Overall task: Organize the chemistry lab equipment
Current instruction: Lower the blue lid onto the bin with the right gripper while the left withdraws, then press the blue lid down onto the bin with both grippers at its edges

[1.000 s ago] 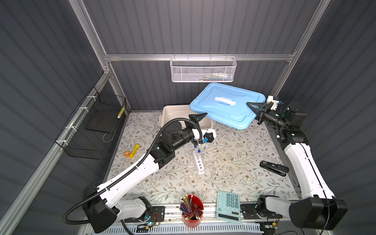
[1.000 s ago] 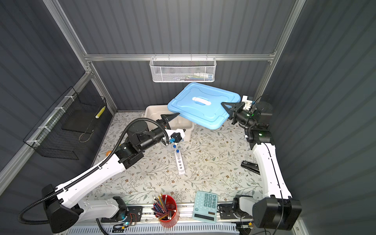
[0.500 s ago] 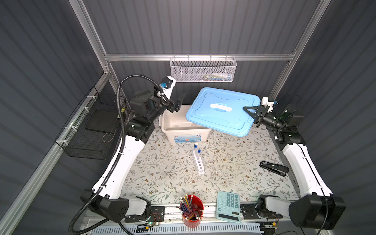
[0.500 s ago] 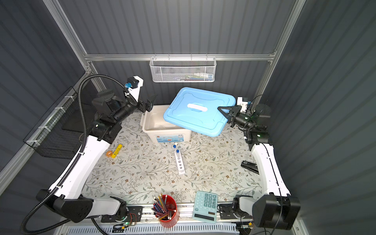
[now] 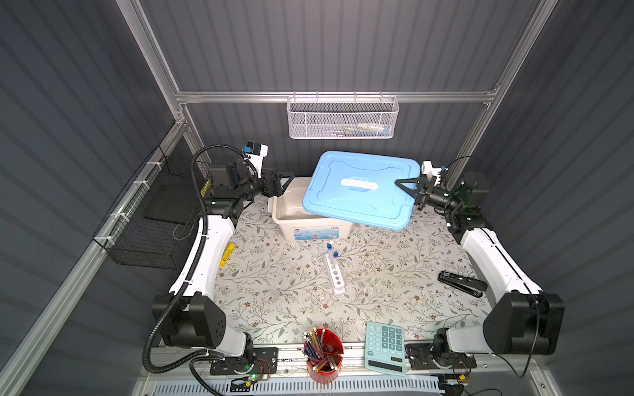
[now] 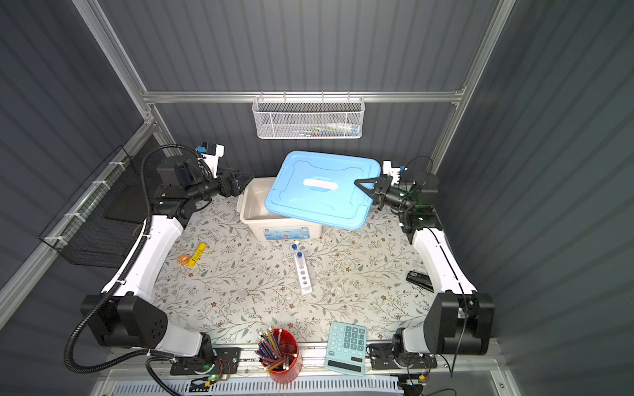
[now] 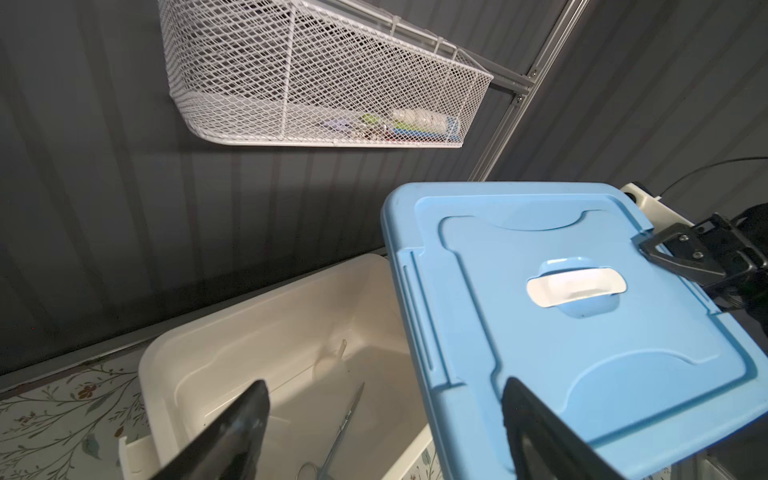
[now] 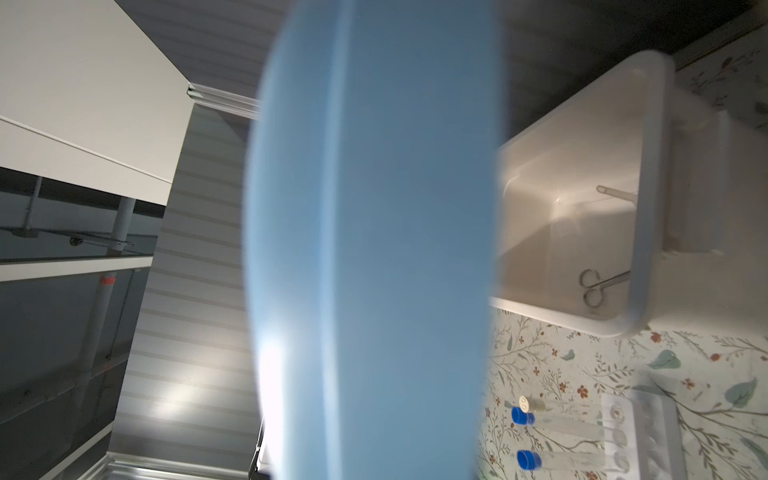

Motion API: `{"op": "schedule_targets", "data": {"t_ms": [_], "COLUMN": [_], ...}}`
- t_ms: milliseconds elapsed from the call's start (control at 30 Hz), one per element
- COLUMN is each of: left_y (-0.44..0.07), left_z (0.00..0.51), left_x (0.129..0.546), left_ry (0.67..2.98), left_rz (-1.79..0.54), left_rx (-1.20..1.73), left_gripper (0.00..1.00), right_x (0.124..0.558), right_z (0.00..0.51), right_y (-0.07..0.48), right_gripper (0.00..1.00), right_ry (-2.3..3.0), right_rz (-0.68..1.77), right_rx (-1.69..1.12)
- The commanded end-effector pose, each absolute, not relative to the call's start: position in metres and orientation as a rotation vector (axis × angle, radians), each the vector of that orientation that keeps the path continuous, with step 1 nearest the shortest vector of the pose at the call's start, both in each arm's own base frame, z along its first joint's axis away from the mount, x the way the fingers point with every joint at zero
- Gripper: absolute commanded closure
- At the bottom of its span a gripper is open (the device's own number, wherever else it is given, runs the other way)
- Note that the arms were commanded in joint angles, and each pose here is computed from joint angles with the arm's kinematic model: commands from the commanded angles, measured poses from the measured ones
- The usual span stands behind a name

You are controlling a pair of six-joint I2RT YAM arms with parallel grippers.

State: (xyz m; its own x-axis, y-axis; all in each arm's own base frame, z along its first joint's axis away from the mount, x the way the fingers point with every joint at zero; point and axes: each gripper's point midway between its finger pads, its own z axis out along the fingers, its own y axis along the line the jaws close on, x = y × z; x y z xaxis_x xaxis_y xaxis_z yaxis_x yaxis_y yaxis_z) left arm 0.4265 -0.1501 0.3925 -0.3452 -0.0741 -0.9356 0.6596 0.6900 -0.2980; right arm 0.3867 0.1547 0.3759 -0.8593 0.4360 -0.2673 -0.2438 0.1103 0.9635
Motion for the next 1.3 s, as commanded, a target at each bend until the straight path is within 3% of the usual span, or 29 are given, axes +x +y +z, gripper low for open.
{"op": "schedule_targets", "data": {"t_ms": [0, 467, 833, 1267], "left_y": [-0.15, -0.128, -0.123, -0.122], "left_z": [0.387, 0.373, 0.363, 0.353], "left_x": [0.424, 0.426, 0.429, 0.435], "left_ry": [1.803, 1.847, 1.87, 1.889], "left_rz": [-0.821, -0.677, -0.634, -0.622], "left_rx": [0.467, 0.404, 0.389, 0.391], "left_gripper": [0.12, 0.13, 0.14, 0.14], "right_x": [0.387, 0.445, 0.48, 0.502], "right_z": [0.392, 0.346, 0.301, 0.282], "right_y": [0.177, 0.251, 0.268, 0.28], "right_gripper": [0.91, 0.93, 0.92, 0.93], "right_ry": [1.864, 1.976, 2.079, 2.095], "right_rz": [1.816, 1.932, 1.932, 1.973], "right_rx": [0.007, -0.134, -0.076, -0.039]}}
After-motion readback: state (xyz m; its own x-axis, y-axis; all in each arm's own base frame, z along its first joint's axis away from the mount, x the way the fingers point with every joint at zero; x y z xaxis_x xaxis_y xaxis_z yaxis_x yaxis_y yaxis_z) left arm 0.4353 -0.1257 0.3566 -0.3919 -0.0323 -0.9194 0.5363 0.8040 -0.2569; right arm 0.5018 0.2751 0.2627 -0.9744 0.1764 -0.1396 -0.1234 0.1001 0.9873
